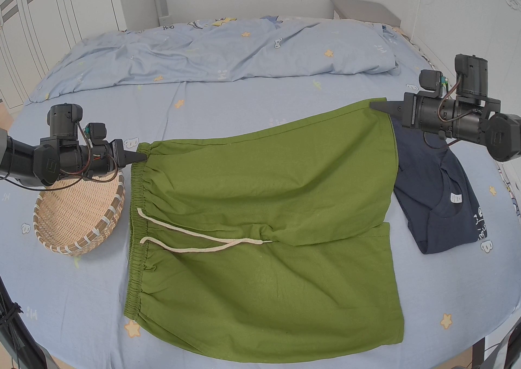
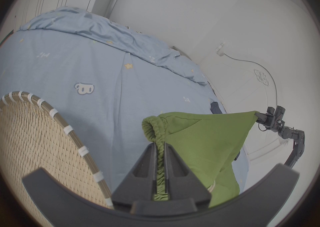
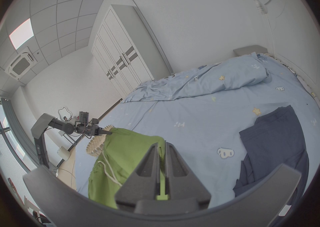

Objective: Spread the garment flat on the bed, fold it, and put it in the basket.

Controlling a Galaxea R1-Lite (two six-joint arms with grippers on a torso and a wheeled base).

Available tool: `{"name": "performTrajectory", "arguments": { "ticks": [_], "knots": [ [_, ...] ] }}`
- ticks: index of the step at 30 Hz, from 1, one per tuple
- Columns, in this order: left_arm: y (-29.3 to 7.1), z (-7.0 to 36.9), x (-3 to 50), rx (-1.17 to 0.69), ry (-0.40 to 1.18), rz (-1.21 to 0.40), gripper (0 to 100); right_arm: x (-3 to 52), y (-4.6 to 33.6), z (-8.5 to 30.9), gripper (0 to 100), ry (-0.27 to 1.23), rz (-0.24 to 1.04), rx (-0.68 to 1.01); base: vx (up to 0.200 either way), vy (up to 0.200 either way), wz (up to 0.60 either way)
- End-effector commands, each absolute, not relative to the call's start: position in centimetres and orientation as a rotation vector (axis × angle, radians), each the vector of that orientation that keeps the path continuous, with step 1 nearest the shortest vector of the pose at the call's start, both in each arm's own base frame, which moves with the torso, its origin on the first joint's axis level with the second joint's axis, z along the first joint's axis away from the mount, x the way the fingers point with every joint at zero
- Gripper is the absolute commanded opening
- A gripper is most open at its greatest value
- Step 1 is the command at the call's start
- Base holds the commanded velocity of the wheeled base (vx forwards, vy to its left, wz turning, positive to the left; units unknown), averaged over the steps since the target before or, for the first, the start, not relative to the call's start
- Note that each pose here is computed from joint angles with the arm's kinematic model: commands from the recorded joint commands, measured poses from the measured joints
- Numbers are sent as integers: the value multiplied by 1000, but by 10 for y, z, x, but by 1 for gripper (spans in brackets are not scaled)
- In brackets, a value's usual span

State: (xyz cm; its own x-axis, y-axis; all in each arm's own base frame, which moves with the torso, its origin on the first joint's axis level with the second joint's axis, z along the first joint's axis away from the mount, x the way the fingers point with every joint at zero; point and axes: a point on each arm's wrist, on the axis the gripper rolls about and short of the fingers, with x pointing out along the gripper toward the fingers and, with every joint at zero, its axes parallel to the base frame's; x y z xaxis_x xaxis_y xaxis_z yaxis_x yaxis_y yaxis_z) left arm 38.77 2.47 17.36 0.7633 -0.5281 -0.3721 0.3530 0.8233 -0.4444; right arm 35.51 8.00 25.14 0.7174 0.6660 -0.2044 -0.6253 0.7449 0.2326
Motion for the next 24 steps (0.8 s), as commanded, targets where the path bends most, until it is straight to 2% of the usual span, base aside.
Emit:
{"name": "performTrajectory", "arguments": {
  "ticks": [1,13,24],
  "knots": [
    [30,162,395,-368,507,-479,0,393,83,224,0,331,684,158,0,0,0],
    [35,153,403,-366,495,-471,0,437,78,206,0,316,630,158,0,0,0],
    [36,155,415,-411,404,-469,0,458,89,202,0,313,600,148,0,0,0]
  ]
}}
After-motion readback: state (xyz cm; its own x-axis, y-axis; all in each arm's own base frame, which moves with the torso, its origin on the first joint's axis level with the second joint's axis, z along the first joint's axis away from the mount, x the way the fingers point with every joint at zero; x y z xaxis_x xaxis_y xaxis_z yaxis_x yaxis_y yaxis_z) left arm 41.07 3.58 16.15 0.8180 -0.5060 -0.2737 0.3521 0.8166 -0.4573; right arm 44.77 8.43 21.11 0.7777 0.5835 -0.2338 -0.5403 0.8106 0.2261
